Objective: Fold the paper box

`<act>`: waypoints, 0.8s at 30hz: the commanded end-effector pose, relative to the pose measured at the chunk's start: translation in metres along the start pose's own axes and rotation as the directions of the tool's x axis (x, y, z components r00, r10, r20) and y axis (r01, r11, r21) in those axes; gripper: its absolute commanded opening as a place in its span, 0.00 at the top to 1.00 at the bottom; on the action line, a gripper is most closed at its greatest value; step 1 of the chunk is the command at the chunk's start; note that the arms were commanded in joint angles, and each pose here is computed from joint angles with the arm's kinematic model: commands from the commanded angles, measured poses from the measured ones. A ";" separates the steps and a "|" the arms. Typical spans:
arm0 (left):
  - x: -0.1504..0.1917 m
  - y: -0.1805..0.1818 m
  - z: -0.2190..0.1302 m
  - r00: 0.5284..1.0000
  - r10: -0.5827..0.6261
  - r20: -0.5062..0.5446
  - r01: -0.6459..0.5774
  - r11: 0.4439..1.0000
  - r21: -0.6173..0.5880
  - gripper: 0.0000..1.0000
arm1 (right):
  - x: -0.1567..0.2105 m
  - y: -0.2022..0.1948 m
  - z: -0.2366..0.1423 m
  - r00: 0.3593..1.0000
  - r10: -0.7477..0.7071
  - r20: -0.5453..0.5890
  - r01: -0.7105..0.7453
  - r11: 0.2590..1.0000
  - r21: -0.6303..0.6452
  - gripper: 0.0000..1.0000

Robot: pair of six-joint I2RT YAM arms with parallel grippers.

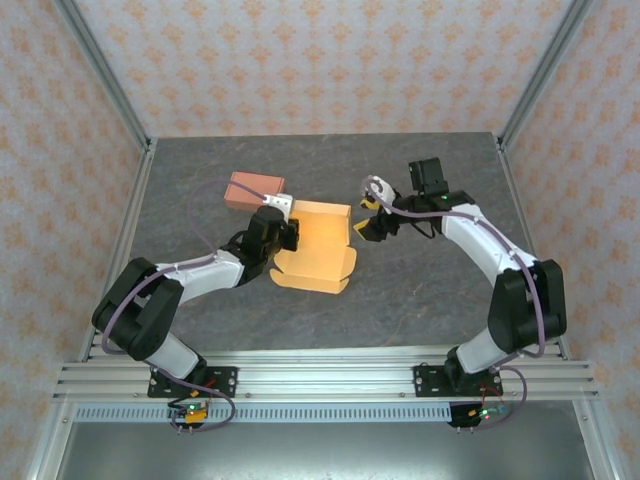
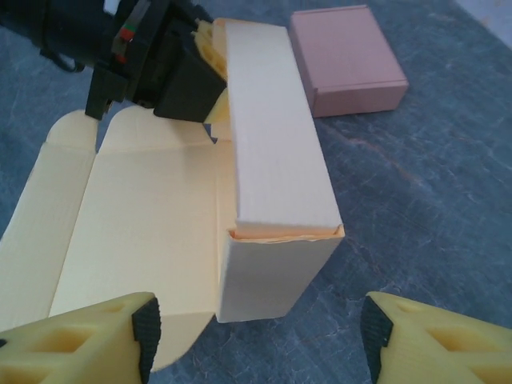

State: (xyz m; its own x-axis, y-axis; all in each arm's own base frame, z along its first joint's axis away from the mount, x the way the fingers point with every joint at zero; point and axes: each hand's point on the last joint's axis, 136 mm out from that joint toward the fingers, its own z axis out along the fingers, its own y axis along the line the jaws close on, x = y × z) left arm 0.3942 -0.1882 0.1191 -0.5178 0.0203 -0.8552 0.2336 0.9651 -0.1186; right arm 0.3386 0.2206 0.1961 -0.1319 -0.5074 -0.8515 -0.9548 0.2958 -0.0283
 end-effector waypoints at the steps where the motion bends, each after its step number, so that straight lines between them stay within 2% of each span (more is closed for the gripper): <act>1: -0.020 -0.003 -0.002 0.998 -0.013 0.055 0.012 1.000 0.019 1.00 | -0.021 -0.021 -0.004 0.993 -0.002 0.119 -0.013 0.992 0.125 0.28; 5: -0.026 -0.007 -0.003 0.997 -0.035 0.062 0.032 0.999 0.041 1.00 | -0.021 -0.013 0.010 0.986 0.078 0.148 -0.080 0.997 0.009 0.27; 11: -0.032 -0.018 -0.005 0.995 -0.042 0.089 0.033 0.994 0.102 1.00 | -0.018 -0.006 0.031 0.985 0.100 0.139 -0.093 0.994 -0.057 0.32; 13: -0.033 -0.020 -0.006 0.995 -0.045 0.090 0.034 0.993 0.115 1.00 | -0.020 -0.003 0.037 0.986 0.097 0.134 -0.086 0.992 -0.088 0.41; 15: -0.032 -0.021 -0.005 0.995 -0.049 0.088 0.039 0.992 0.118 1.00 | -0.023 -0.001 0.040 0.987 0.086 0.135 -0.073 0.992 -0.102 0.59; 16: -0.031 -0.020 -0.004 0.995 -0.049 0.087 0.039 0.993 0.114 1.00 | -0.023 -0.002 0.042 0.987 0.087 0.133 -0.073 0.992 -0.105 0.64; 22: -0.033 -0.017 -0.005 0.994 -0.072 0.086 0.063 0.993 0.101 1.00 | -0.024 0.001 0.047 0.986 0.119 0.115 -0.104 0.986 -0.127 0.65; 23: -0.032 -0.017 -0.005 0.993 -0.079 0.086 0.070 0.993 0.100 1.00 | -0.024 0.002 0.047 0.986 0.122 0.115 -0.107 0.986 -0.128 0.63; 24: -0.033 -0.016 -0.004 0.992 -0.090 0.089 0.081 0.992 0.096 1.00 | -0.024 0.002 0.046 0.985 0.127 0.116 -0.113 0.986 -0.124 0.56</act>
State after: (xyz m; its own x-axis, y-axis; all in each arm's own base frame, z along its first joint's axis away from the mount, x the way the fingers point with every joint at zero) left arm 0.3972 -0.1964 0.1277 -0.5122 -0.0340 -0.8582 0.2616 0.9456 -0.1936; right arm 0.3585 0.2591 0.1769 -0.2429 -0.3984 -0.8845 -0.9448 0.3039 0.1225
